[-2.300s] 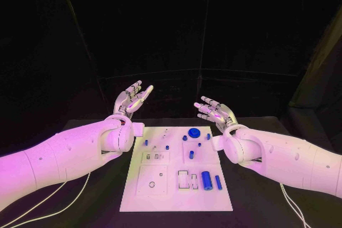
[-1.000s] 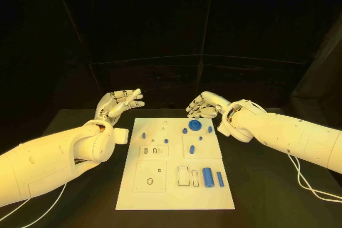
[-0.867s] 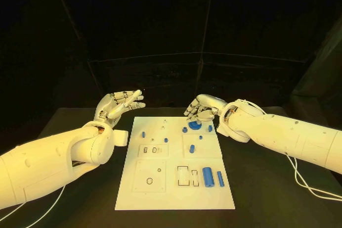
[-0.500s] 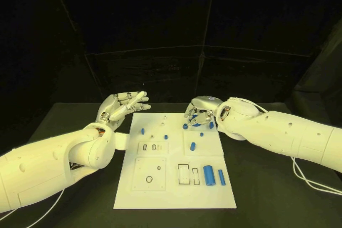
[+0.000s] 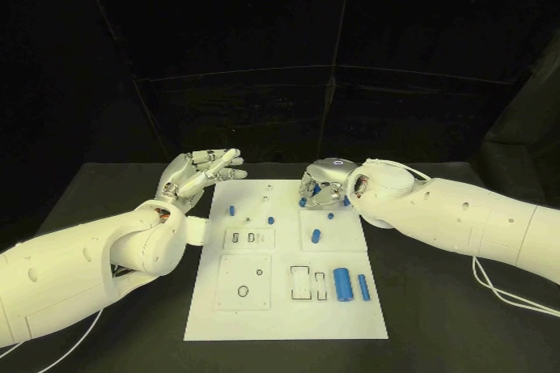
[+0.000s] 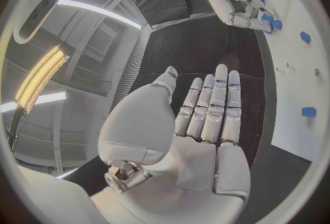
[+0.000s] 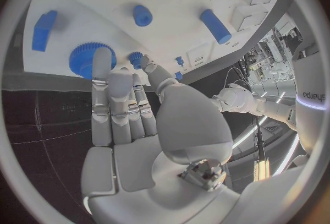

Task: Assemble the parts on the task board

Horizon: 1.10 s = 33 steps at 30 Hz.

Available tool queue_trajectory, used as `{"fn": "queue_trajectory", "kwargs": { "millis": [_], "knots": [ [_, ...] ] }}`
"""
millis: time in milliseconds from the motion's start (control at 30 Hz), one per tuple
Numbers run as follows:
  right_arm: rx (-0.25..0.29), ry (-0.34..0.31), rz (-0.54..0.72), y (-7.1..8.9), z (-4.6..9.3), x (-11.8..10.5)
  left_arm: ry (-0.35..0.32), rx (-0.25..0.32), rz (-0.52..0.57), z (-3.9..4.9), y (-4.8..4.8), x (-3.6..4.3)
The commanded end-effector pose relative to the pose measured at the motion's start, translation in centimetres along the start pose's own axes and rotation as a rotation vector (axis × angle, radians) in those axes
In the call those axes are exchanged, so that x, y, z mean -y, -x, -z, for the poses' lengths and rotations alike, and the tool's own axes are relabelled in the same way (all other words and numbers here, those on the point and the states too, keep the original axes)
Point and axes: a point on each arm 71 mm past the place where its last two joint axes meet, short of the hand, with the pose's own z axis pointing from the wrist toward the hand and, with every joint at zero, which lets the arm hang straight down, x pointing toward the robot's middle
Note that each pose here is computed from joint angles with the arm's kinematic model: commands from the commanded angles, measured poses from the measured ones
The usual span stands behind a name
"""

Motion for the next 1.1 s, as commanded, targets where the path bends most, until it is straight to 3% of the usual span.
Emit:
{"fn": "queue_trajectory", "kwargs": {
  "millis": [33, 967, 1100],
  "knots": [
    [-0.016, 0.0, 0.026, 0.05, -0.15, -0.1, -0.011, -0.019, 0.003, -0.07, -0.11, 0.19],
    [-0.067, 0.001, 0.024, -0.39, -0.9, -0.61, -0.001, -0.014, -0.002, -0.17, 0.21, 0.26],
    [-0.046, 0.002, 0.024, -0.24, -0.93, -0.67, -0.001, -0.013, -0.003, -0.19, 0.26, 0.28]
  ]
}}
